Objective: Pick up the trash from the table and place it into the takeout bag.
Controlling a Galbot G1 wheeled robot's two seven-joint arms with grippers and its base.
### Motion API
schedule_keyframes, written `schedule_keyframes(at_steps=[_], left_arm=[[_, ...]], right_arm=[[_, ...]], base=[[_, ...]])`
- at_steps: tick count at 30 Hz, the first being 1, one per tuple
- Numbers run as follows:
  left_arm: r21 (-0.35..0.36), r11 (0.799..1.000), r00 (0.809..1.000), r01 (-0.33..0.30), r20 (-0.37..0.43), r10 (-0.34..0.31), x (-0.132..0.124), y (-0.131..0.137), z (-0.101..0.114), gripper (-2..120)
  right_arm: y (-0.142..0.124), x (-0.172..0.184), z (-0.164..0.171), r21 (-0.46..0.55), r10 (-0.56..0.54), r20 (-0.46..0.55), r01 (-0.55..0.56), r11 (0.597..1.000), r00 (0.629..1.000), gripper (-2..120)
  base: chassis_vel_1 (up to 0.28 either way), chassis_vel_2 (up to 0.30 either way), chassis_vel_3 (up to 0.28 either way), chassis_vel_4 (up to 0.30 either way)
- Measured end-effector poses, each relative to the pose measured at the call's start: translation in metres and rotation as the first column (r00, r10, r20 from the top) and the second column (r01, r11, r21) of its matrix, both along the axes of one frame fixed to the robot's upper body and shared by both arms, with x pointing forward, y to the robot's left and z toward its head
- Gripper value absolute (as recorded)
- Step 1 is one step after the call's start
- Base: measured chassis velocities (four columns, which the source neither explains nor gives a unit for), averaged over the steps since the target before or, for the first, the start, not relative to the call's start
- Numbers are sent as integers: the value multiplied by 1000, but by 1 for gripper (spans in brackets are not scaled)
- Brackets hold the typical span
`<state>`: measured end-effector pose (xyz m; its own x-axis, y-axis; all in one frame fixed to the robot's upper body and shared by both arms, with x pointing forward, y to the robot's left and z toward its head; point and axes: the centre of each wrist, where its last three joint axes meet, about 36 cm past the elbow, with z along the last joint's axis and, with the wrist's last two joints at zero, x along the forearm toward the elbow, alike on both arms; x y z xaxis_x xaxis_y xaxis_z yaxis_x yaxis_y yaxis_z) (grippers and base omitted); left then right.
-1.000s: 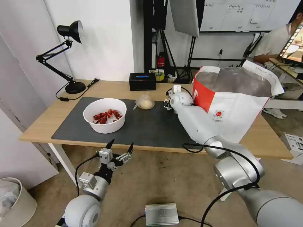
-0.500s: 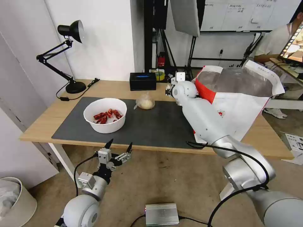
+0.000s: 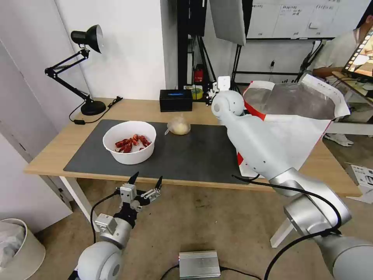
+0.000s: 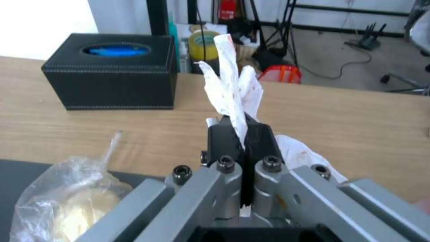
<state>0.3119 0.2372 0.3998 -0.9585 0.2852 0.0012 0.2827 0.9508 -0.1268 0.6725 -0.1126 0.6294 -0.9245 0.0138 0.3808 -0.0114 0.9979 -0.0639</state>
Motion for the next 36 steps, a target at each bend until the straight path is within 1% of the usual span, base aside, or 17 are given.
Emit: schedule_keyframes(at_steps=[10,16,23,25,28,36], left_arm=[[4,1000,1000,-20,10,20,-4,6,5,100],[3,1000,999,-31,8,31,-7,8,6,100],[0,999,999,-51,14,51,-11,12,8,100],[-1,998,998,-59,17,59,-13,13,9,100],[2,996,996,-86,25,86,-19,18,10,100],[3,995,994,-104,20,104,-24,21,8,100]], right_arm=[[7,-17,10,0,-13,36,13,1000,999,0],[14,-29,17,4,3,65,-3,1000,998,0],[31,-51,23,-11,33,105,-32,999,994,0],[35,-54,22,-12,42,106,-41,999,994,0],[50,-61,21,0,73,99,-73,997,992,0],[68,-73,15,11,95,92,-97,995,991,0]], base=[[0,0,0,0],[0,0,0,0],[0,0,0,0],[0,0,0,0],[0,0,0,0],[0,0,0,0]])
